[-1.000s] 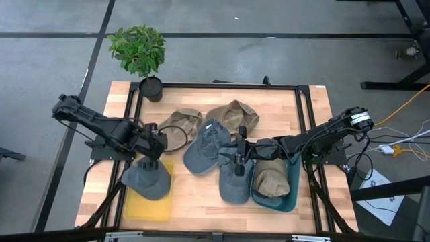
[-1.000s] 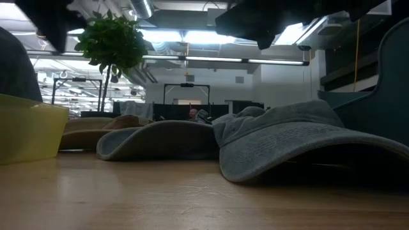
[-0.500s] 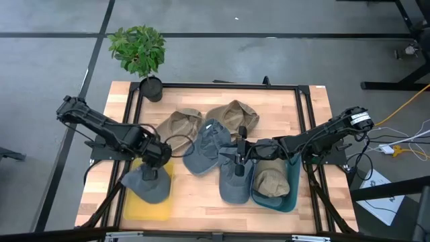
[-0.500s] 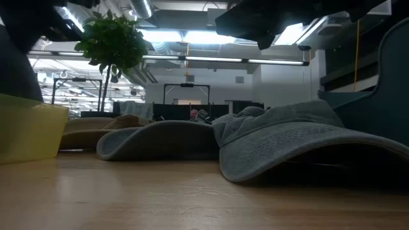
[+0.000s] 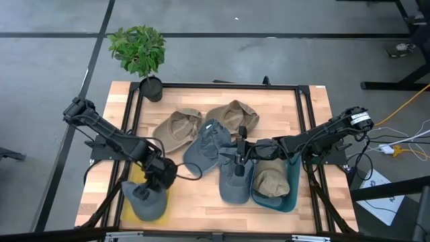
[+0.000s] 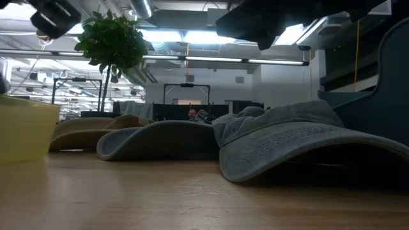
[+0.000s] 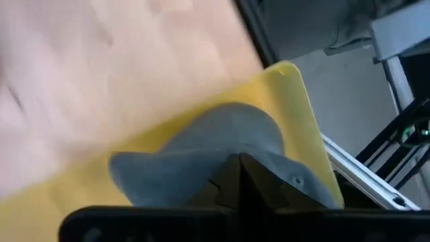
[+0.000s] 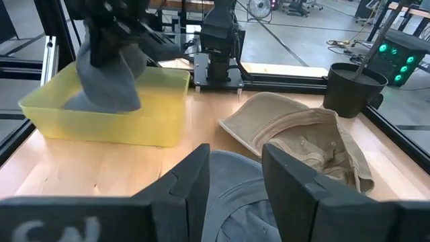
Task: Pick & Place hat
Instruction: Put the top left blue cap into the yellow bin, then put the right blue cap into the yellow bin
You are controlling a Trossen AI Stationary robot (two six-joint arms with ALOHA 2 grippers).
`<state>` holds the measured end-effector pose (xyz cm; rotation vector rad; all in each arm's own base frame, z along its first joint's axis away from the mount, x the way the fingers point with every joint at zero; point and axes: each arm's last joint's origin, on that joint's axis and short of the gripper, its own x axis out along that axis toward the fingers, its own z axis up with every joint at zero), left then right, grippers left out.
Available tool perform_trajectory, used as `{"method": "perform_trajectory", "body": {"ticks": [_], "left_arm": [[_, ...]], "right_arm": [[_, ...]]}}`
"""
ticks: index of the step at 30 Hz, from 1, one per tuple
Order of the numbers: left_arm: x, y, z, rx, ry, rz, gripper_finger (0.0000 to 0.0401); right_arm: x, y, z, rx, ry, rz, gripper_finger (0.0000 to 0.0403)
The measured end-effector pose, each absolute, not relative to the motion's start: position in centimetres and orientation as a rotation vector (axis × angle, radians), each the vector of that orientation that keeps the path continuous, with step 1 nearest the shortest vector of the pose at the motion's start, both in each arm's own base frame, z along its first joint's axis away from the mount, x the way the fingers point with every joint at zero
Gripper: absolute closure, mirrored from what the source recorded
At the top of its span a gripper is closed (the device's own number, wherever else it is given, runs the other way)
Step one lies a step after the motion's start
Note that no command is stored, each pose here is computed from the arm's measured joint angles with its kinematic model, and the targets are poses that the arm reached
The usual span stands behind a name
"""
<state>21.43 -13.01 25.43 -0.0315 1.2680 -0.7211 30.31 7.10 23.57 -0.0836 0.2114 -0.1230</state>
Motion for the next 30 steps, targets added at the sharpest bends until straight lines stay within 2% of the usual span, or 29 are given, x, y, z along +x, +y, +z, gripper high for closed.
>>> {"method": "perform_trajectory", "body": {"ticks": [3,8,21,26,30], "left_arm": [[21.4,-12.8,25.7,0.012,1.234,-0.691,0.0399],[20.8,-11.3,27.1,0.091,1.139,-0.486,0.0399],[19.0,-8.9,32.5,0.188,0.67,-0.107,0.0395],[19.1,-8.7,32.8,0.224,0.627,-0.031,0.0386],[19.9,-8.5,32.3,0.261,0.643,0.03,0.0364]], "right_arm": [[30.3,7.1,23.5,-0.087,0.221,-0.124,0.0268],[30.3,7.1,23.5,-0.09,0.221,-0.123,0.0268],[30.2,7.0,23.0,-0.15,0.269,-0.117,0.0268],[29.9,7.2,22.3,-0.079,0.344,-0.122,0.0268],[29.5,7.7,21.6,0.018,0.41,-0.125,0.0268]]}}
